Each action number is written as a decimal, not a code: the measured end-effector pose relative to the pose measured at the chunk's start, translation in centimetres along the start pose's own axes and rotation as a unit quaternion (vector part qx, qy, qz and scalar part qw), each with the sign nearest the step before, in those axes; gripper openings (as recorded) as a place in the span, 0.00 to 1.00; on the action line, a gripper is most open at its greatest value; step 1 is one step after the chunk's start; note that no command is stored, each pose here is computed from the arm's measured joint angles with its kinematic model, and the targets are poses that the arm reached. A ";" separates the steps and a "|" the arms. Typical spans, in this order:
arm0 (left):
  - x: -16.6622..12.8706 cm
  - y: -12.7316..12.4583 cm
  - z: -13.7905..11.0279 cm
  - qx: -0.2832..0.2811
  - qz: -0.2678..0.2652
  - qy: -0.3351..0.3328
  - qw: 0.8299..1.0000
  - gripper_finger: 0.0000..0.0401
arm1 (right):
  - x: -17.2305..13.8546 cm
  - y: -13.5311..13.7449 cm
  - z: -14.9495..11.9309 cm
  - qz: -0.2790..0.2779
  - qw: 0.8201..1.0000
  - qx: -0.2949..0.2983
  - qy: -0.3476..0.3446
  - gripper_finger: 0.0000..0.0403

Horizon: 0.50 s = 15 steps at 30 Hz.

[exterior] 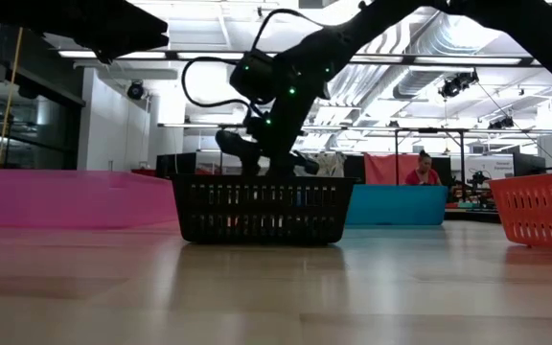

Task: Sort Halloween decoration
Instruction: Put the white bone toy into the blue bin

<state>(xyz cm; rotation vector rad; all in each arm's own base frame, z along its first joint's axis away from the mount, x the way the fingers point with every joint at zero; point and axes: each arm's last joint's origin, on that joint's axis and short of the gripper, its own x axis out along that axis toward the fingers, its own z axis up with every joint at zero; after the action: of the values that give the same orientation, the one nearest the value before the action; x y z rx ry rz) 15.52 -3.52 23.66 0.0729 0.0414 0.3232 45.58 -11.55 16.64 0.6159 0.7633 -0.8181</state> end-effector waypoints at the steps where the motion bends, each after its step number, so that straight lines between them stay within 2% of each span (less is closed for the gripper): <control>1: 0.0 0.0 0.0 0.000 0.000 0.000 1.000 0.44 | -0.1 0.3 -0.2 0.004 1.000 0.011 0.001 0.36; 5: 0.0 0.0 0.0 -0.001 0.000 0.000 1.000 0.44 | -0.6 1.5 -1.2 0.010 1.000 0.001 -0.009 0.36; 11: 0.0 0.0 0.0 -0.014 0.000 0.000 1.000 0.44 | -1.4 2.5 -3.0 -0.079 0.991 0.070 -0.082 0.36; 15: 0.0 0.0 0.0 -0.014 0.000 0.000 1.000 0.44 | -0.8 3.1 -4.1 -0.074 0.989 0.095 -0.083 0.36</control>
<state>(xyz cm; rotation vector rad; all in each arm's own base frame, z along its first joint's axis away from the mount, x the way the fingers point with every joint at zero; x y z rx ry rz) 15.52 -3.52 23.65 0.0451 0.0378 0.3228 46.32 -6.50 15.51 0.6565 0.5886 -1.0742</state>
